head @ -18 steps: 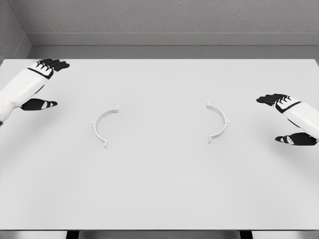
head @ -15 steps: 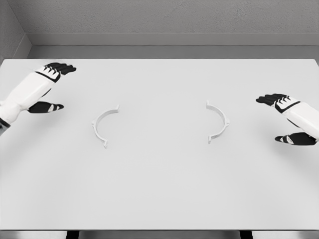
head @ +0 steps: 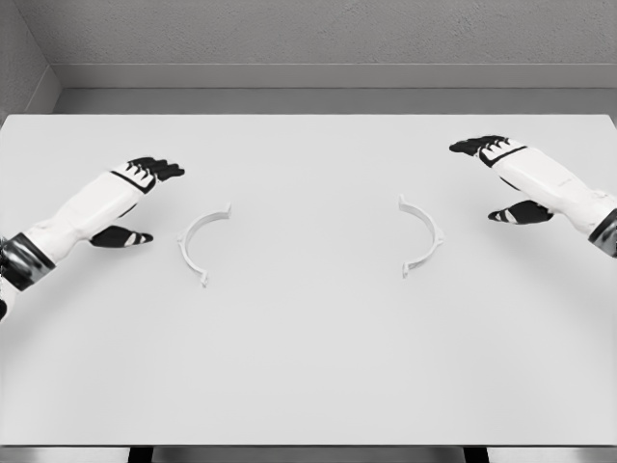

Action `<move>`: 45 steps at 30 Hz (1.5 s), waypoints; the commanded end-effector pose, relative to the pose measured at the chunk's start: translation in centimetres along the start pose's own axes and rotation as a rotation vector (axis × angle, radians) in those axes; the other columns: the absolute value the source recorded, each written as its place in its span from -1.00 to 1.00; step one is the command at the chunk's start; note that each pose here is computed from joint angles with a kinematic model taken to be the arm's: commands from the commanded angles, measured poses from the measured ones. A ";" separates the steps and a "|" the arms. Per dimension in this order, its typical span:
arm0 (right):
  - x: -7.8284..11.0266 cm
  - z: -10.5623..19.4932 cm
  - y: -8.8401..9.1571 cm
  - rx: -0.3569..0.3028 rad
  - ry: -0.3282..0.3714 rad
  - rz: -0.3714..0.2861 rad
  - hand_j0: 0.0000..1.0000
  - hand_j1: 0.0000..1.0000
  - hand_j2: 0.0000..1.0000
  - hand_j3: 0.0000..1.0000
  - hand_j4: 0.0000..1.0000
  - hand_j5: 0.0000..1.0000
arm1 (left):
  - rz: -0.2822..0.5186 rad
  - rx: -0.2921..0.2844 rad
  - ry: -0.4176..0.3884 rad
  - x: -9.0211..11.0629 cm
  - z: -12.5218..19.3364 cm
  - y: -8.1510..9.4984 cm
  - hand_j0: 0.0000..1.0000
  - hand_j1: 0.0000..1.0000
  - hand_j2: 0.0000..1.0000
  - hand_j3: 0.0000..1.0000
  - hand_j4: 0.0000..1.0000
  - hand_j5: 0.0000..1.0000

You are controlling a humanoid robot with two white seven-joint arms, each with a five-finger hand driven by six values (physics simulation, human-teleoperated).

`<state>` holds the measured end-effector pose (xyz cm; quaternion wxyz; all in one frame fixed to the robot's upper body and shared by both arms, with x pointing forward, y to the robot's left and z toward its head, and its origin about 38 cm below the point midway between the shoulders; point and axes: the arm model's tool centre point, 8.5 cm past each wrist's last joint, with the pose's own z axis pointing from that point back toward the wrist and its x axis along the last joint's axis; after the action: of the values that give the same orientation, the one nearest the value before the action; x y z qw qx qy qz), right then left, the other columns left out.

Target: Assemble PVC drainage pipe clamps

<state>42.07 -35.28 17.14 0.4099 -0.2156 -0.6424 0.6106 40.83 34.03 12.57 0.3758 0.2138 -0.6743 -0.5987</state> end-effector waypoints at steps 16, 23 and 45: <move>0.7 -3.1 3.9 0.048 0.005 -0.052 1.00 1.00 1.00 1.00 1.00 1.00 | 0.049 0.003 -0.022 1.1 -1.5 -1.7 1.00 1.00 1.00 1.00 1.00 1.00; 0.5 -3.9 4.6 0.075 0.008 -0.061 1.00 1.00 1.00 1.00 1.00 1.00 | 0.056 0.002 -0.029 1.4 -1.8 -2.0 1.00 1.00 1.00 1.00 1.00 1.00; 2.0 -5.3 5.5 0.091 -0.034 -0.069 1.00 1.00 1.00 1.00 1.00 1.00 | 0.135 0.053 -0.093 4.5 -4.8 -3.7 1.00 1.00 1.00 1.00 1.00 1.00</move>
<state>43.92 -29.94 12.08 0.4294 -0.1686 -0.6261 0.6286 41.00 27.36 10.17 0.3769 0.1547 -0.7143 -0.5690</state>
